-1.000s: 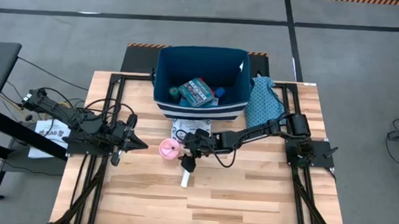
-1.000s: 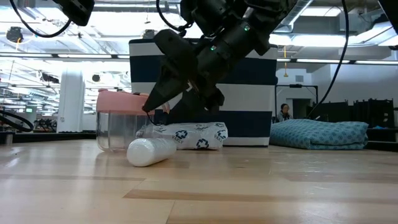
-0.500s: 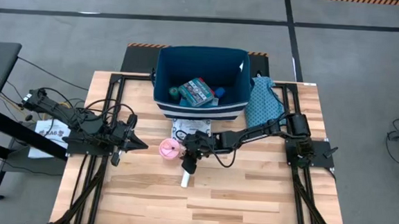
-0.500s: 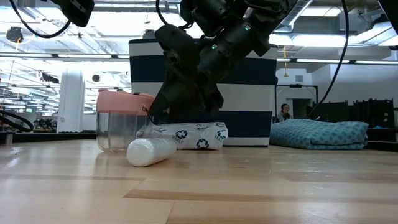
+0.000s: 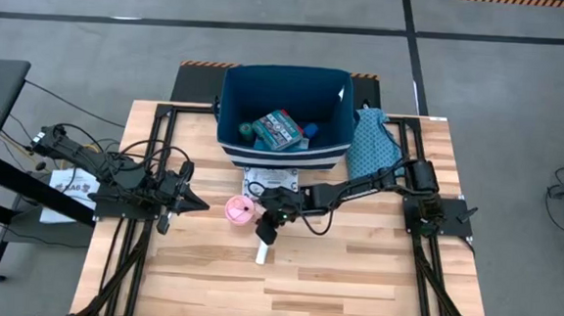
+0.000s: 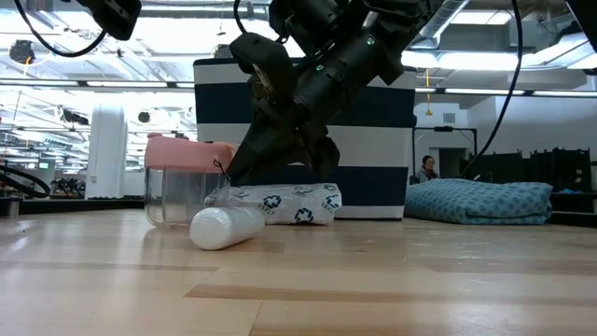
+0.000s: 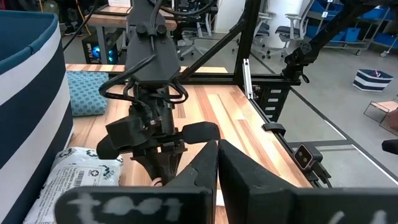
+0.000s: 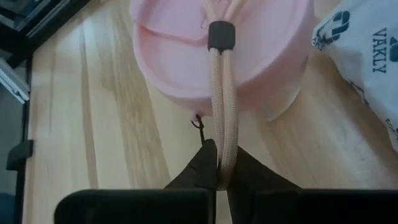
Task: Pick & place medical supplies in basket/bin
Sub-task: Put the pink container bottle into the blue bin
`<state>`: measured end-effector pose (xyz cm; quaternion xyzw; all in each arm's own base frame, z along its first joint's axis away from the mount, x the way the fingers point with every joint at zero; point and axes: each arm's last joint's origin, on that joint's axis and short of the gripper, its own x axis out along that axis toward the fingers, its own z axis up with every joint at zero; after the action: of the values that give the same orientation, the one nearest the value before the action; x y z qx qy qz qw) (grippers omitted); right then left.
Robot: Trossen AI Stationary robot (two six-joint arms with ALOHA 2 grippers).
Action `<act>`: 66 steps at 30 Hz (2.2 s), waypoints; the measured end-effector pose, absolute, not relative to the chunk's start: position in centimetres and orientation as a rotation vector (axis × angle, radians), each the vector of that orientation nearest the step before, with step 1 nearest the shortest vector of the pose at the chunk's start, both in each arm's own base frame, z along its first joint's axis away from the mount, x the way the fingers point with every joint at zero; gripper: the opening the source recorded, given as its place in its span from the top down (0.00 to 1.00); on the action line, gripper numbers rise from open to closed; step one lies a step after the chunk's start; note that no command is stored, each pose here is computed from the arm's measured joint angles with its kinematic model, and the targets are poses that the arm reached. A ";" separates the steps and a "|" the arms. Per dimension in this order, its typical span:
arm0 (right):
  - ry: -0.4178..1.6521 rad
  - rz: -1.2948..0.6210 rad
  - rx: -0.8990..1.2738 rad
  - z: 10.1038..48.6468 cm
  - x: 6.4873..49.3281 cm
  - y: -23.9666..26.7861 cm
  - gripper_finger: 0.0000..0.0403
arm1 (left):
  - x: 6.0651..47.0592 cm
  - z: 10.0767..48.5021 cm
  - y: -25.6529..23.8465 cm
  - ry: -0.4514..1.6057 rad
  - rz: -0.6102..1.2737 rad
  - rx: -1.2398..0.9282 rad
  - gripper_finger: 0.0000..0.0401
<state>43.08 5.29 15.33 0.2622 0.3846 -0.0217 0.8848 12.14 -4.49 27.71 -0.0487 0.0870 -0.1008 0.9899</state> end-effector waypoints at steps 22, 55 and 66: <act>0.817 -0.028 0.313 26.3 45.6 6.5 1.00 | 12.1 27.6 -4.5 0.183 -0.201 -0.089 1.00; 0.577 -0.145 0.110 42.2 42.6 4.4 1.00 | 12.2 27.7 -3.8 0.155 0.038 -0.119 1.00; 0.533 -0.207 0.088 44.0 41.1 3.9 1.00 | 12.2 27.8 -3.3 0.119 0.228 -0.138 1.00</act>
<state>41.06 3.94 44.02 0.0434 0.2626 -0.1020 0.9585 12.17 -3.27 27.82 -0.0687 0.0593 0.1134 0.9894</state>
